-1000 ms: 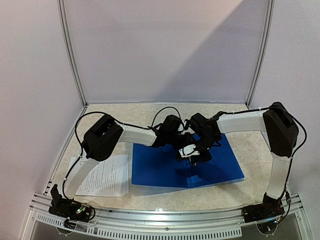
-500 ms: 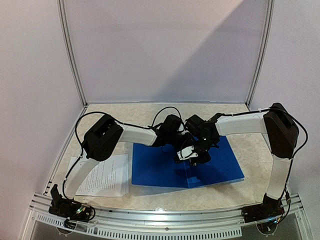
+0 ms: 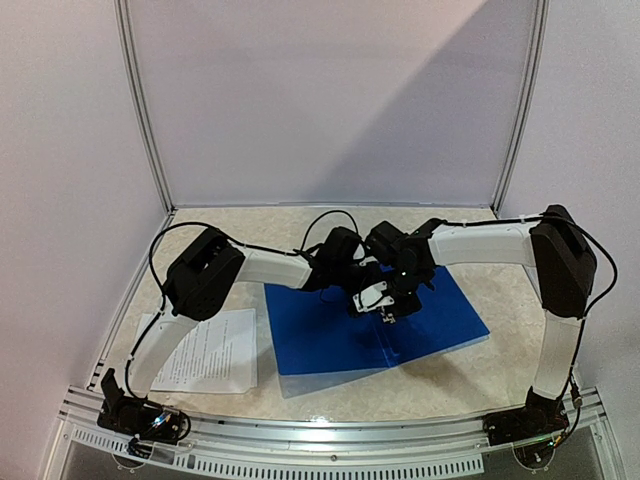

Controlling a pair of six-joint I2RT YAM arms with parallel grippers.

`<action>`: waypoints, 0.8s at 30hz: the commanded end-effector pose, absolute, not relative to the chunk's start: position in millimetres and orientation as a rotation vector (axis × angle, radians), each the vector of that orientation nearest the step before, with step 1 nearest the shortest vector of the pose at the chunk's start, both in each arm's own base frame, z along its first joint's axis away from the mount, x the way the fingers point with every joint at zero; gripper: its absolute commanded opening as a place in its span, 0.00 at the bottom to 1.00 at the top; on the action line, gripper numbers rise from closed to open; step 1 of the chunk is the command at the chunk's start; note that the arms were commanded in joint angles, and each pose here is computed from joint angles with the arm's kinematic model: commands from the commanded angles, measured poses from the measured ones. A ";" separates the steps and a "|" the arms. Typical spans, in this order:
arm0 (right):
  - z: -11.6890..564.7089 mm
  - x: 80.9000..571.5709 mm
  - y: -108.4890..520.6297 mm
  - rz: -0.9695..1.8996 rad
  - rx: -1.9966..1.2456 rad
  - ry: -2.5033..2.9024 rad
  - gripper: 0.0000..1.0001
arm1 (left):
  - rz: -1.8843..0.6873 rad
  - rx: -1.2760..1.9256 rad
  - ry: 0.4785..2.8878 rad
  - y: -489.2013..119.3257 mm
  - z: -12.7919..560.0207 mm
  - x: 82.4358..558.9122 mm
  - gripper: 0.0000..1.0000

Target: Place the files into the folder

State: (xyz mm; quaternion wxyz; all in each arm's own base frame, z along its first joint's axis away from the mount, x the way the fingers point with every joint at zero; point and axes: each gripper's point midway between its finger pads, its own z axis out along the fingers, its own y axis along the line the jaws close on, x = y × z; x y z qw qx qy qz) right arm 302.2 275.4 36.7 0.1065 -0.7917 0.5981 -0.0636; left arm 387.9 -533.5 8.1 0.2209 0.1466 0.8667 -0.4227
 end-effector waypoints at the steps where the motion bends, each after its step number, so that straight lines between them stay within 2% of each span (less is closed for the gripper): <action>1: 58.4 341.6 277.4 -0.363 -2.166 1.751 0.10 | -0.936 0.386 2.746 -484.1 -98.7 347.5 0.13; 9: 117.8 350.3 301.7 -0.271 -1.989 1.686 0.20 | -1.001 0.399 2.653 -495.1 -64.9 358.6 0.13; 15: 130.3 345.7 297.7 -0.257 -1.917 1.703 0.37 | -1.102 0.400 2.488 -510.7 -2.5 371.0 0.18; 17: 134.2 337.8 292.2 -0.238 -1.888 1.710 0.39 | -1.105 0.400 2.454 -512.2 15.0 374.8 0.22; 21: 152.3 333.0 278.5 -0.165 -1.782 1.743 0.41 | -1.102 0.424 2.348 -515.0 60.8 384.2 0.37; 24: 167.4 336.2 258.9 -0.015 -1.632 1.823 0.42 | -0.975 0.423 2.276 -508.8 97.4 393.4 0.46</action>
